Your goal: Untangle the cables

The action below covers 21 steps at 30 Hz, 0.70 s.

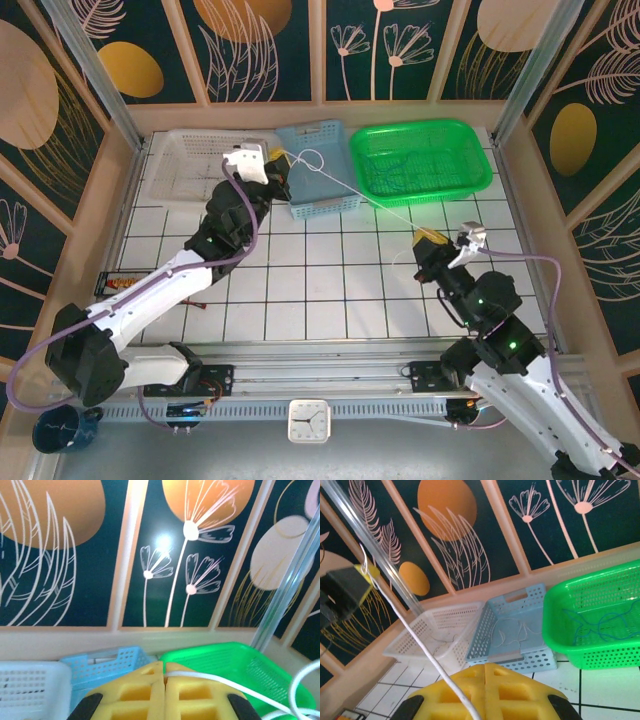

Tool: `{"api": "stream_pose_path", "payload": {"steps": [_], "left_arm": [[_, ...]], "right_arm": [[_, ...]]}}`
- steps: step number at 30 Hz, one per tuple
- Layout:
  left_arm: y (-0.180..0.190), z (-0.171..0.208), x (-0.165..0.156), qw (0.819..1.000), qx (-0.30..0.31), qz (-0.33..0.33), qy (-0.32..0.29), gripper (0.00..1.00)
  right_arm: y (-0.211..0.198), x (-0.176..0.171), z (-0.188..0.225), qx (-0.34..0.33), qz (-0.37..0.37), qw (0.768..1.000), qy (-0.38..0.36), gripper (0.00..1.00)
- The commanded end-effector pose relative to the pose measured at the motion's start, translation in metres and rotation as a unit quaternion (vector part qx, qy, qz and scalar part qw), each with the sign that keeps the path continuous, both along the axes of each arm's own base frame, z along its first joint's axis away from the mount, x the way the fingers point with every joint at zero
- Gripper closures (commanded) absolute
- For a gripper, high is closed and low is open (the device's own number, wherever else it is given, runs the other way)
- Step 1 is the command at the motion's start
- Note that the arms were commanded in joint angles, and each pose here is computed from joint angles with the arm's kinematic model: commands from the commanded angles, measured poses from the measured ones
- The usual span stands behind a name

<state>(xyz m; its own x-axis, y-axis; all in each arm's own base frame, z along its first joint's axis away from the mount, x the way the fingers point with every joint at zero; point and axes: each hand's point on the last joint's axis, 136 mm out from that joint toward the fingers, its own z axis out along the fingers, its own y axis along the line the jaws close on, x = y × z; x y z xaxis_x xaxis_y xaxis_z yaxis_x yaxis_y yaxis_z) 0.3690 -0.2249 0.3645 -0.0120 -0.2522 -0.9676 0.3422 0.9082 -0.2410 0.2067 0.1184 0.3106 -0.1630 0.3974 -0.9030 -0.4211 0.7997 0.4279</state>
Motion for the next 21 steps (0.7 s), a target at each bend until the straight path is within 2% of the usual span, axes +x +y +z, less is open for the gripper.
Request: {"api": "stream_pose_path", "payload": {"steps": [1, 6, 12, 16, 21], "left_arm": [[0.053, 0.011, 0.008, 0.991, 0.027, 0.13, -0.025, 1.0], [0.058, 0.013, 0.01, 0.987, 0.047, 0.148, -0.032, 1.0], [0.026, 0.016, 0.019, 0.994, 0.058, 0.082, -0.032, 1.0], [0.004, 0.005, 0.037, 0.995, 0.082, 0.057, -0.01, 1.0], [-0.017, -0.014, 0.07, 0.994, 0.097, 0.036, 0.019, 1.0]], "right_arm": [[-0.029, 0.002, 0.021, 0.04, -0.07, 0.996, -0.02, 1.0], [-0.017, 0.011, 0.016, 0.032, -0.059, 0.998, -0.013, 1.0], [0.031, 0.035, 0.003, 0.0, 0.01, 1.0, 0.018, 1.0], [0.06, 0.06, 0.004, -0.019, 0.033, 0.999, 0.03, 1.0], [0.095, 0.108, -0.002, -0.045, 0.04, 0.996, 0.059, 1.0]]}}
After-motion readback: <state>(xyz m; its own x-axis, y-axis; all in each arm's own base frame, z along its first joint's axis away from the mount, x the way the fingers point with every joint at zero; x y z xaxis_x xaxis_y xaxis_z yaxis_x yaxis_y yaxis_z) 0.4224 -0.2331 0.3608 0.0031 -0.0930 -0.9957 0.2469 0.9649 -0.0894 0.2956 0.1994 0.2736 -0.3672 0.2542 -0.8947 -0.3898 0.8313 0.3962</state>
